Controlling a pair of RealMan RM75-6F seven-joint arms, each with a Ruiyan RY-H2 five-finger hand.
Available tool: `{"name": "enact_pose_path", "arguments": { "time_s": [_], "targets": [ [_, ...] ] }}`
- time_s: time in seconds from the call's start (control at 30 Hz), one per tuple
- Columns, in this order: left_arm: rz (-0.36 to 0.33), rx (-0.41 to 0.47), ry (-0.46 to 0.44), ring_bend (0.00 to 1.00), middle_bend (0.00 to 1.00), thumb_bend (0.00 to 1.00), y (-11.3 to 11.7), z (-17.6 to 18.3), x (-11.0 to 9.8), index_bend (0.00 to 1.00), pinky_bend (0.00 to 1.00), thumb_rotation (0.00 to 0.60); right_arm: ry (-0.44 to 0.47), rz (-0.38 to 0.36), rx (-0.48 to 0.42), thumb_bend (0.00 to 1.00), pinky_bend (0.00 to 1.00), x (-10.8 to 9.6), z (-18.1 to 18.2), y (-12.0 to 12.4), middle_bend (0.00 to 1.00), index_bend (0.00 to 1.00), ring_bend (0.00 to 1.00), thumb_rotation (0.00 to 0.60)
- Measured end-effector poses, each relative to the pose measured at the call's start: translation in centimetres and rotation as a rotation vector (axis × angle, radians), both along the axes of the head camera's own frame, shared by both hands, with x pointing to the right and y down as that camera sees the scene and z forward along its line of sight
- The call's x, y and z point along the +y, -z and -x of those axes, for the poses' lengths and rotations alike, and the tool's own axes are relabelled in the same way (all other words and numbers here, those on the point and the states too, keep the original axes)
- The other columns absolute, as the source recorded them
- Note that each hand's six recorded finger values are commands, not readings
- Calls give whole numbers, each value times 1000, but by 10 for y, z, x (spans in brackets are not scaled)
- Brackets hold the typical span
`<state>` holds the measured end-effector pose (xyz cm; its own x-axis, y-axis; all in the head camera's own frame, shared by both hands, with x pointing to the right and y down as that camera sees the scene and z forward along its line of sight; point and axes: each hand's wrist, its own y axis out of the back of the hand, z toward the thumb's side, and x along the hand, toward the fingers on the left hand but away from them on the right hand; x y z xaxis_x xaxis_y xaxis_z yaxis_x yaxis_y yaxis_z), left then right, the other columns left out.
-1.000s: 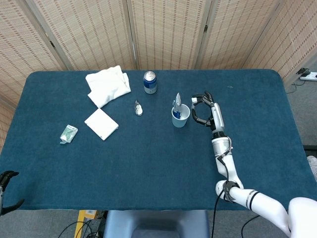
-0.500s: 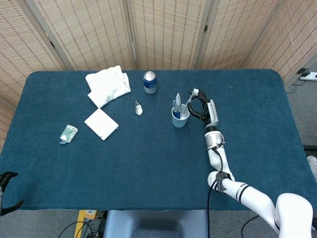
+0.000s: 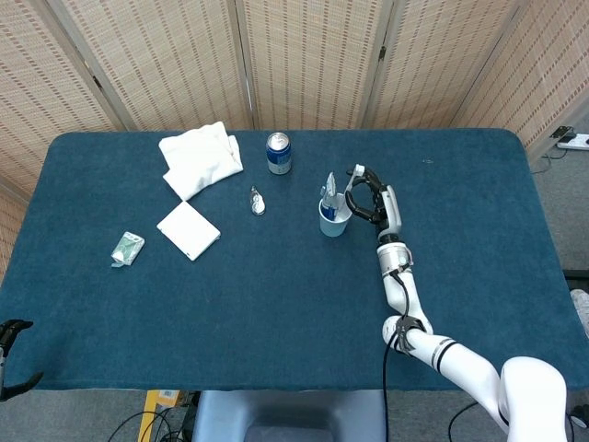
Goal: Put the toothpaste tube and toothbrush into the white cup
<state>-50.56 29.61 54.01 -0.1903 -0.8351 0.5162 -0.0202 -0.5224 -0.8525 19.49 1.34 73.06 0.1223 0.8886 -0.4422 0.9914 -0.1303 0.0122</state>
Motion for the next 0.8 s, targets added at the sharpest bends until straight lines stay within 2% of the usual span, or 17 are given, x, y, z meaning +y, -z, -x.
{"name": "enact_pose_path", "arguments": {
  "time_s": [0.23, 0.43, 0.8],
  "targets": [
    [4, -1, 1, 266, 245, 193, -1, -1, 0, 263, 271, 600, 7, -6, 15, 279, 4, 2, -4, -4, 283, 570, 14, 600],
    [5, -2, 4, 266, 245, 194, -1, 0, 1, 263, 271, 600, 34, -19, 37, 224, 0, 5, -4, -6, 241, 434, 14, 600],
    [6, 3, 4, 266, 244, 193, -1, -2, 1, 262, 271, 600, 53, -76, 71, 205, 0, 6, -13, 3, 206, 300, 14, 600]
  ]
}}
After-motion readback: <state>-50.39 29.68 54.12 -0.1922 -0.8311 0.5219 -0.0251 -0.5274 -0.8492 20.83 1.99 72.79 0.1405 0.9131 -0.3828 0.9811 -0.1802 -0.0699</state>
